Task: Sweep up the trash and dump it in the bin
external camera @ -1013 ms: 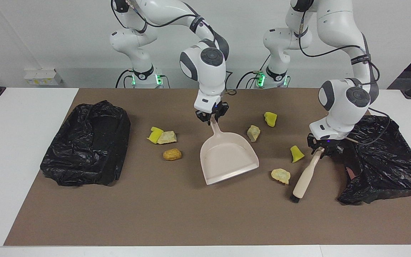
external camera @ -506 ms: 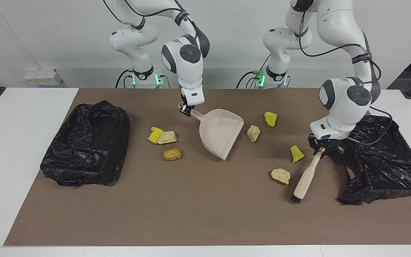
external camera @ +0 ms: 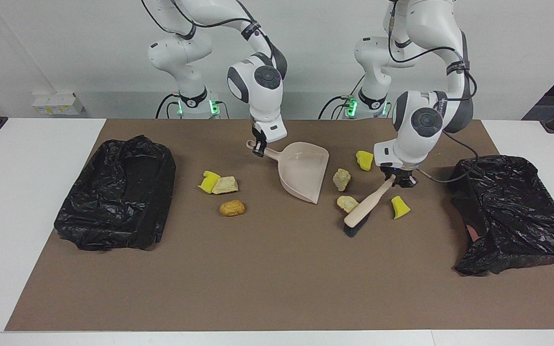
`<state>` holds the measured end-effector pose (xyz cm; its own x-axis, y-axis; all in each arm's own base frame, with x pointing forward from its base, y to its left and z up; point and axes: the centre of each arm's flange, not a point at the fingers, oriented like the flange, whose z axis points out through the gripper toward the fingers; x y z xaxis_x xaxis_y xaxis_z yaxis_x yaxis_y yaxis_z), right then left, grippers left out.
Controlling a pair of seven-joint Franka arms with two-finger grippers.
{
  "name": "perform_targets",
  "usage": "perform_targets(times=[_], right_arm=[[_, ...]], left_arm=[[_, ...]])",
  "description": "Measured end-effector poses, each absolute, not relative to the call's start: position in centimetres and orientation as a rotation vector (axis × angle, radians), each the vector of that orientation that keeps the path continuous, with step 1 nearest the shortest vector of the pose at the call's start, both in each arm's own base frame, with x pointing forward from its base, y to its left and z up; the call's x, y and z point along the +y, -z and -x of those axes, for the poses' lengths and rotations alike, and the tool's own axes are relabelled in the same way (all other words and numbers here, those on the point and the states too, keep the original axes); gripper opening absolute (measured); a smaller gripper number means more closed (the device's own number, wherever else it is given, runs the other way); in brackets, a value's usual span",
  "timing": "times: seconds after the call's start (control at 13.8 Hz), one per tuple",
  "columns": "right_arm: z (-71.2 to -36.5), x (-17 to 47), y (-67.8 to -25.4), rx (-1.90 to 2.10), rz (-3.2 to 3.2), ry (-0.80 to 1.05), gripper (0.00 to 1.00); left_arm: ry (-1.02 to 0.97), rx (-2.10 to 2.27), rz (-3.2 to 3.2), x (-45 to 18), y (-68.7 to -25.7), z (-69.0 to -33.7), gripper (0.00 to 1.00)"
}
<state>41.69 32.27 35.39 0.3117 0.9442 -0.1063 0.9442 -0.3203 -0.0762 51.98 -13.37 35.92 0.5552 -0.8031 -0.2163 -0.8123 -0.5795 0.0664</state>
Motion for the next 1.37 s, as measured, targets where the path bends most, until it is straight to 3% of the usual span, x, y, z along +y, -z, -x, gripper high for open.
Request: perform_targets(times=[0.43, 0.65, 1.01, 1.37], right_arm=[[-41.7, 32.2, -35.3, 1.83, -2.545, 0.208, 0.32], [-41.7, 32.2, -35.3, 1.83, -2.545, 0.209, 0.32], [-41.7, 32.2, -35.3, 1.83, -2.545, 0.21, 0.32], [-41.7, 32.2, -35.2, 1.829, -2.545, 0.21, 0.32]], left_arm=[[-0.406, 1.17, 2.797, -20.7, -35.6, -41.5, 0.26], [-0.384, 1.051, 2.87, -24.3, -36.4, -38.8, 0.26], [-0.326, 0.926, 3.026, -25.3, -42.3, -38.1, 0.26], [-0.284, 0.489, 3.177, -19.5, -45.3, -41.9, 0.26]])
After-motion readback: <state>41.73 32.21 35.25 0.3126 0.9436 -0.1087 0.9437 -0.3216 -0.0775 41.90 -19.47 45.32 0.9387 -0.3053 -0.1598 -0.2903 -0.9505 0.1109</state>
